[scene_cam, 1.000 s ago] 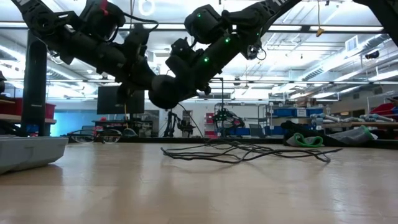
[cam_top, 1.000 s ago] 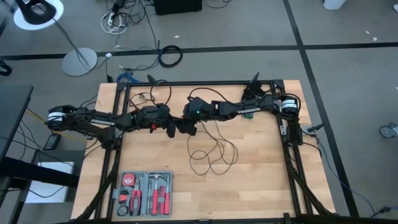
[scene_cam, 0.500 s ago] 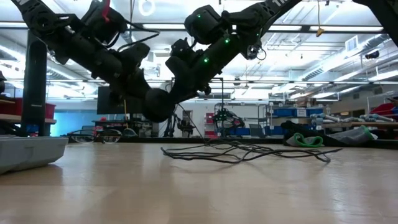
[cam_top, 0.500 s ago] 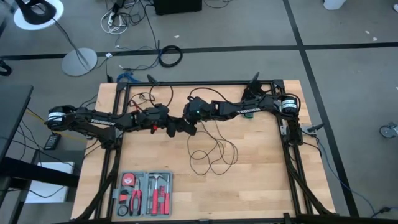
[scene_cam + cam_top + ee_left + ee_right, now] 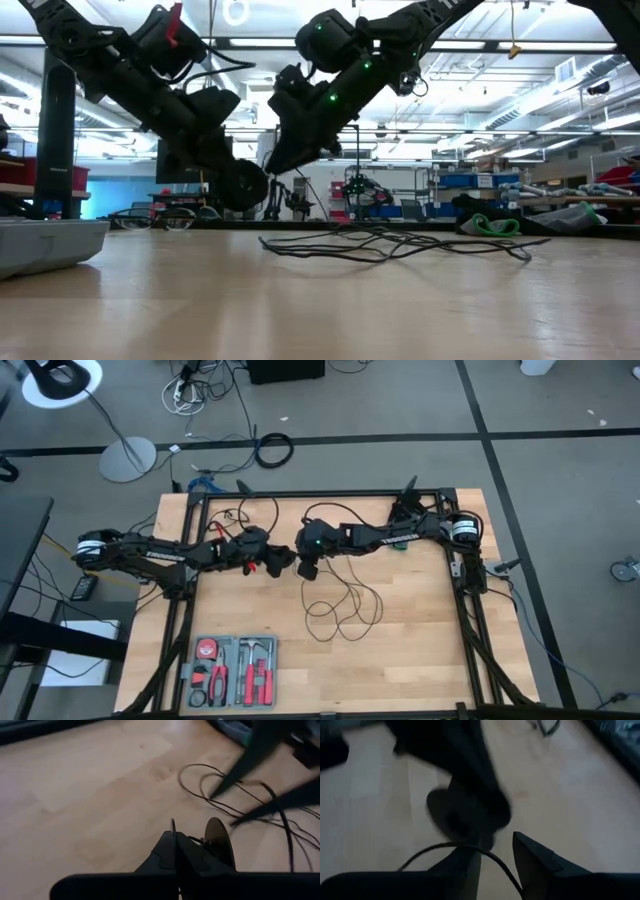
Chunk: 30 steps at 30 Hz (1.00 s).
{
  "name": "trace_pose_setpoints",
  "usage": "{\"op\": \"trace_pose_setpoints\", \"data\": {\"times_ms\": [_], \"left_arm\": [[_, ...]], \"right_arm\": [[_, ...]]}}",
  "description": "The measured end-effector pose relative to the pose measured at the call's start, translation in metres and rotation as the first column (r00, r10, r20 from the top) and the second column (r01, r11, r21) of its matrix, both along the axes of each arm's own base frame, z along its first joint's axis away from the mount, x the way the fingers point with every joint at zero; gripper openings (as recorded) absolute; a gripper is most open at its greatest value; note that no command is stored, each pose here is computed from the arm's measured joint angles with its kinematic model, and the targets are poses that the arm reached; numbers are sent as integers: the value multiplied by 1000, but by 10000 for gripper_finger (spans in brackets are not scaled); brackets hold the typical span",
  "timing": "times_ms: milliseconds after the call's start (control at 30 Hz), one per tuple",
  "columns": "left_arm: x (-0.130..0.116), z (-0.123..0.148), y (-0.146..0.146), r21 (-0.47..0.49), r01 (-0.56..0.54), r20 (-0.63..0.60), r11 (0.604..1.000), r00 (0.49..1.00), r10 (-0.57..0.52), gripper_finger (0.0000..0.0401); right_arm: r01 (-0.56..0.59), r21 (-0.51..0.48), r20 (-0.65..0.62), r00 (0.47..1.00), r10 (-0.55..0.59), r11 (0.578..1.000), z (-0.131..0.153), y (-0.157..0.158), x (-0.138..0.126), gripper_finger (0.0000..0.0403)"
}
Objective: Coil cords
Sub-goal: Coil the black wire onto the black spool
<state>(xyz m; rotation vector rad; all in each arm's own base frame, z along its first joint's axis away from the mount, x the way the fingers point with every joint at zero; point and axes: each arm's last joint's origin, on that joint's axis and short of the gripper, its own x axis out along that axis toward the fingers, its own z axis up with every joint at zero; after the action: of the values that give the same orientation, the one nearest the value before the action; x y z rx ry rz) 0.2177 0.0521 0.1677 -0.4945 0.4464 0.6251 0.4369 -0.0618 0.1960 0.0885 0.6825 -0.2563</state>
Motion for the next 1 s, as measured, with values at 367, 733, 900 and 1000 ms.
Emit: {"op": "trace_pose_setpoints", "data": {"times_ms": [367,733,900,1000], "left_arm": [[-5,-7,2,49,-70,-101,996,992,74,0],[11,-29,7,19,-110,-82,994,990,111,0],[20,-40,12,-7,-125,-50,992,991,124,0],[21,-46,13,-16,-130,-73,991,989,129,0]], "right_arm": [[88,128,-102,992,-75,988,-25,19,-7,112],[57,139,-42,998,-51,989,-48,34,-9,112],[48,130,-28,999,-44,990,-47,33,-8,112],[23,106,-13,1000,-22,994,-45,33,-6,112]]}}
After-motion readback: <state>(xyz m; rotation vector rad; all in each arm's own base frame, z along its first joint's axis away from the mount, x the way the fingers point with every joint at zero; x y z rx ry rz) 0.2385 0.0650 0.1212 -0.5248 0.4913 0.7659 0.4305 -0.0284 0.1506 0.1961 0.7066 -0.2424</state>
